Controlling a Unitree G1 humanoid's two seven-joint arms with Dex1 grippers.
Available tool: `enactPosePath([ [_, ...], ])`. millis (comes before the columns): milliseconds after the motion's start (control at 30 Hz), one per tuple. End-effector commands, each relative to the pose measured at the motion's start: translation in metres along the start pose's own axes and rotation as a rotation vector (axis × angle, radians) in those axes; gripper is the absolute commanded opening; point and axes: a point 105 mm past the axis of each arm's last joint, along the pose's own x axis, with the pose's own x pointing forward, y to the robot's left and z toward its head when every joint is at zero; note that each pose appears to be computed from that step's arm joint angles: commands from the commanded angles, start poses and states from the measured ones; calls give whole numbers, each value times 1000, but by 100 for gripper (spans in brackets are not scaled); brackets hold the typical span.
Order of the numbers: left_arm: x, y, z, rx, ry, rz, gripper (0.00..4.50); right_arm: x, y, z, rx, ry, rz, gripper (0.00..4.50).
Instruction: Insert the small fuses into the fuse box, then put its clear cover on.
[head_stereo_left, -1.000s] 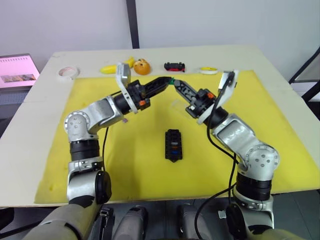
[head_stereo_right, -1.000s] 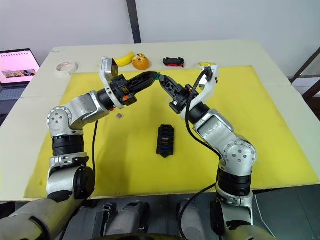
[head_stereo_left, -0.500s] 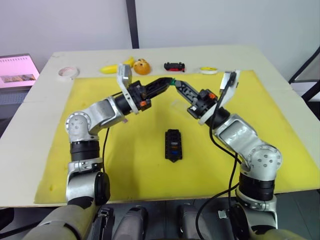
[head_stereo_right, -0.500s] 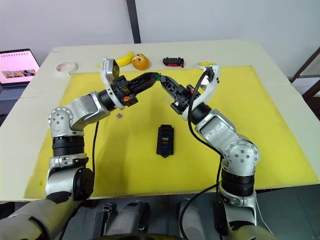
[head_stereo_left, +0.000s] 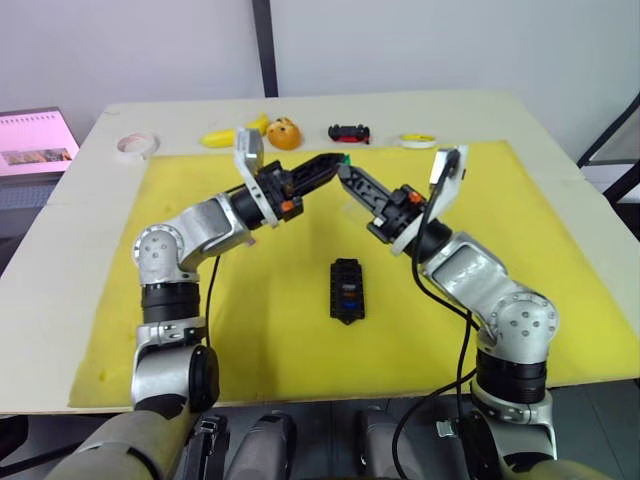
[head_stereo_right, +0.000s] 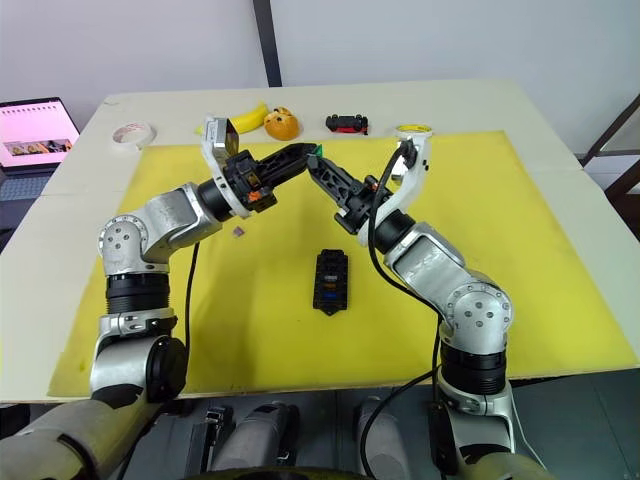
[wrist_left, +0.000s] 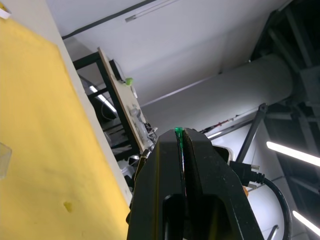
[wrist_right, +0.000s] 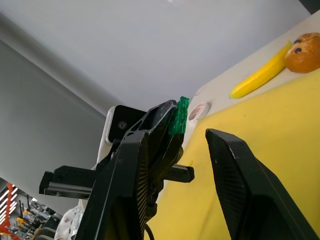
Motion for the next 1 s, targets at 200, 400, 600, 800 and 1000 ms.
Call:
enactPosePath([
  [200, 1, -14, -3, 28, 11, -55, 0, -2, 13, 9, 4, -43, 50, 192],
  [400, 2, -14, -1, 25, 4, -55, 0, -1, 12, 8, 2, -32, 47, 19],
  [600, 2, -13, -1, 22, 5, -55, 0, -2, 14, 7, -4, -27, 51, 19],
  [800, 1, -8, -5, 38, 33, -28, 32, -3, 16, 7, -7, -24, 59, 19],
  [1000, -34, -8, 9, 214, 116, 43, 199, -10, 20, 12, -75, 17, 77, 0],
])
